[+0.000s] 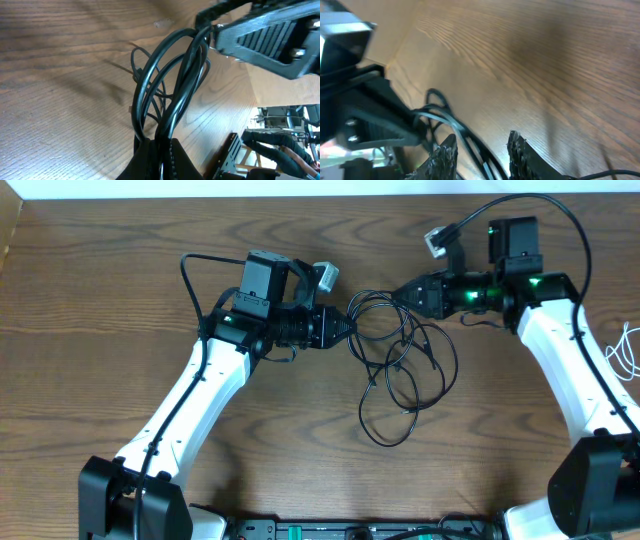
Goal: Untangle cables
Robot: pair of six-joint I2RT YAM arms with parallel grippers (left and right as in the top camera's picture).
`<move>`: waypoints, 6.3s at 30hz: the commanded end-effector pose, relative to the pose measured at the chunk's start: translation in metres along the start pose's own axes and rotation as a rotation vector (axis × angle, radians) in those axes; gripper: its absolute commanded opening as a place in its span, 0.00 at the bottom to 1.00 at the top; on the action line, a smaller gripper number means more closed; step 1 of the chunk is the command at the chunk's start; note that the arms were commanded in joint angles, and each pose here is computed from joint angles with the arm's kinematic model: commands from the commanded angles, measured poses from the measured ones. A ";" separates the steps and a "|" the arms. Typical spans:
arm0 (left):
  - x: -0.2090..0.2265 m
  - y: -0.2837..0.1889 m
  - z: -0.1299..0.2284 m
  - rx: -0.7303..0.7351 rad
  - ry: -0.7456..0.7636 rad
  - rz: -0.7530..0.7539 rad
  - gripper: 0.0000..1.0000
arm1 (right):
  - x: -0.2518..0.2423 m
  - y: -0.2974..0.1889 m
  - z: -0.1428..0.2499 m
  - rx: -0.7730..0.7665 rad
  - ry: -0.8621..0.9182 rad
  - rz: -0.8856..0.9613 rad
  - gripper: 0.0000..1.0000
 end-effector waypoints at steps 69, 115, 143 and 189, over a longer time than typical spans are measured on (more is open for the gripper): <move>-0.026 -0.005 -0.011 -0.032 0.125 0.172 0.07 | 0.016 -0.003 0.035 0.093 -0.079 -0.111 0.01; 0.079 -0.026 0.035 0.106 -0.059 -0.474 0.07 | -0.149 -0.111 0.058 -0.158 0.532 1.367 0.04; 0.072 -0.017 0.030 0.071 -0.069 -0.496 0.07 | -0.044 0.042 0.088 0.293 0.008 0.452 0.65; 0.130 -0.068 0.032 0.012 -0.170 -0.896 0.07 | -0.177 -0.095 0.081 -0.187 0.477 0.973 0.01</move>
Point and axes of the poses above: each gripper's point midway between its finger pads, its own y axis out along the fingers, its own x axis along the line the jaws close on, z = x × y, the point moved 2 cm from there along -y, back along the fingers, and after that the axes turned 2 degrees about y, right-handed, at the moved point
